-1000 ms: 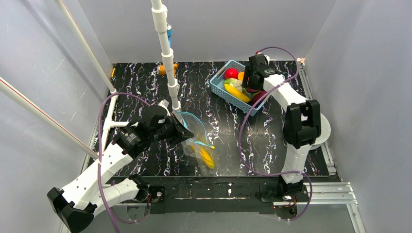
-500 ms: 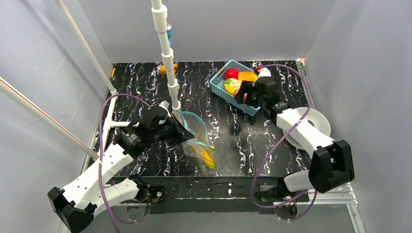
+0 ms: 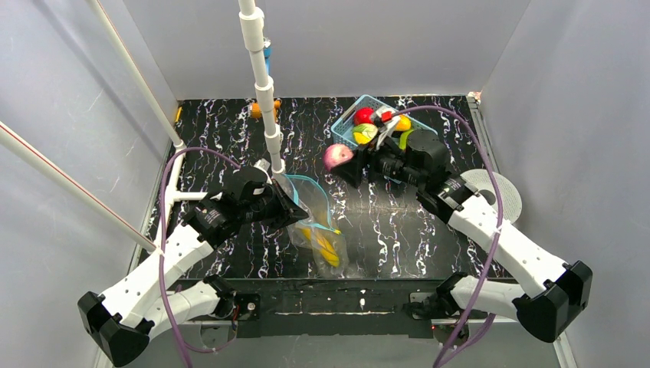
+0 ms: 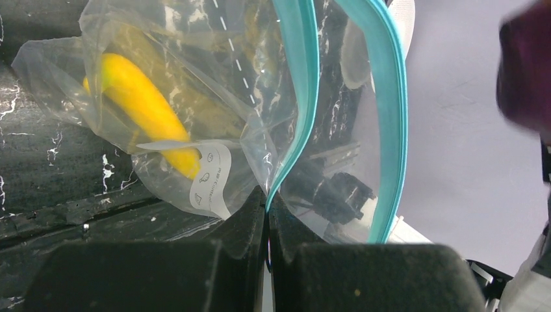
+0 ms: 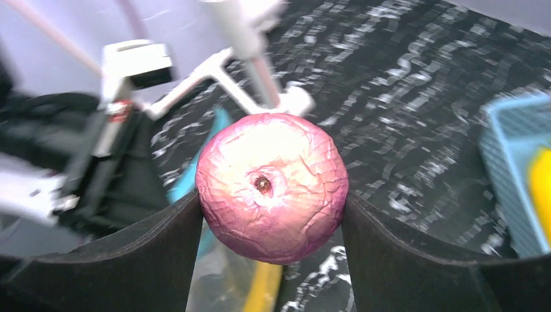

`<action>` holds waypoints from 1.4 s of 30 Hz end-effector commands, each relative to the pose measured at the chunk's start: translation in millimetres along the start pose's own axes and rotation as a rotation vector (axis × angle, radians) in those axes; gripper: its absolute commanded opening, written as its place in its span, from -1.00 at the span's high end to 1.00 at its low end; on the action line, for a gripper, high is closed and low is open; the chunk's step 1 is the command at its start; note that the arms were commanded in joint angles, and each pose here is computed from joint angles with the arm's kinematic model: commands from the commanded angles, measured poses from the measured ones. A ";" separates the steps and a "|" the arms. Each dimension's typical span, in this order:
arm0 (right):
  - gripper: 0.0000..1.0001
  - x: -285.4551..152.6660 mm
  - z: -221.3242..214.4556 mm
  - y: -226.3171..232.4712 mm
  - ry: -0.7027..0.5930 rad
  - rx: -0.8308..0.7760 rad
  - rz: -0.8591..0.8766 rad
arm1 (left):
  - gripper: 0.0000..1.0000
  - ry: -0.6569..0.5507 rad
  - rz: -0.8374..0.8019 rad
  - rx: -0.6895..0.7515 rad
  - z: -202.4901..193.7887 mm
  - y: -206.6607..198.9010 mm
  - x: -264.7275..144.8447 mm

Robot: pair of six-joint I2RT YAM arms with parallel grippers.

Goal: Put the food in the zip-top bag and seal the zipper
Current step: Place the fake vegetable in the zipper food storage bag.

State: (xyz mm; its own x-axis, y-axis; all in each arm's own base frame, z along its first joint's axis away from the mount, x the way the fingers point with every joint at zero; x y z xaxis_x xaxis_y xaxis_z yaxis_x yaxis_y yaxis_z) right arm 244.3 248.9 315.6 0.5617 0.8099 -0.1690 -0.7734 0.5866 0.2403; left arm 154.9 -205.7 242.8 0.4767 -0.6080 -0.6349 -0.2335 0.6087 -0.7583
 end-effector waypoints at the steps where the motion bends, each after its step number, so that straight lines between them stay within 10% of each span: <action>1: 0.97 -11.4 25.5 66.3 -0.019 -0.110 0.274 | 1.00 0.007 -0.013 -0.002 -0.6 -0.6 0.2; 13: 0.95 -6.4 9.1 113.9 0.098 -0.192 0.324 | 1.00 0.005 -0.027 0.001 0.0 -5.4 -3.2; 24: 0.41 22.8 4.1 90.4 0.157 -0.232 0.037 | 1.00 0.005 -0.034 -0.003 -0.9 -4.9 -5.3; 42: -0.55 23.6 -3.1 101.7 0.170 -0.247 0.071 | 1.00 -0.002 -0.045 -0.002 0.6 -9.8 -9.1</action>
State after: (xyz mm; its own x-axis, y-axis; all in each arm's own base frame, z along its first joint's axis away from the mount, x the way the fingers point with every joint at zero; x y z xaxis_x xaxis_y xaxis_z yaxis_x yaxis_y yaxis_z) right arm 180.5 329.9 306.5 0.4423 0.8006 -0.4042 -0.8661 0.4984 0.0395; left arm 154.5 -206.7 244.5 0.4787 -0.6186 -0.6231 -0.2331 0.5947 -0.7694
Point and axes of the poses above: each gripper's point midway between its finger pads, its own x axis out along the fingers, its own y axis along the line the jaws close on, z = x × y, the point moved 4 cm from there along -x, back along the fingers, and after that the axes turned 5 degrees about -x, right-handed, at the moved point
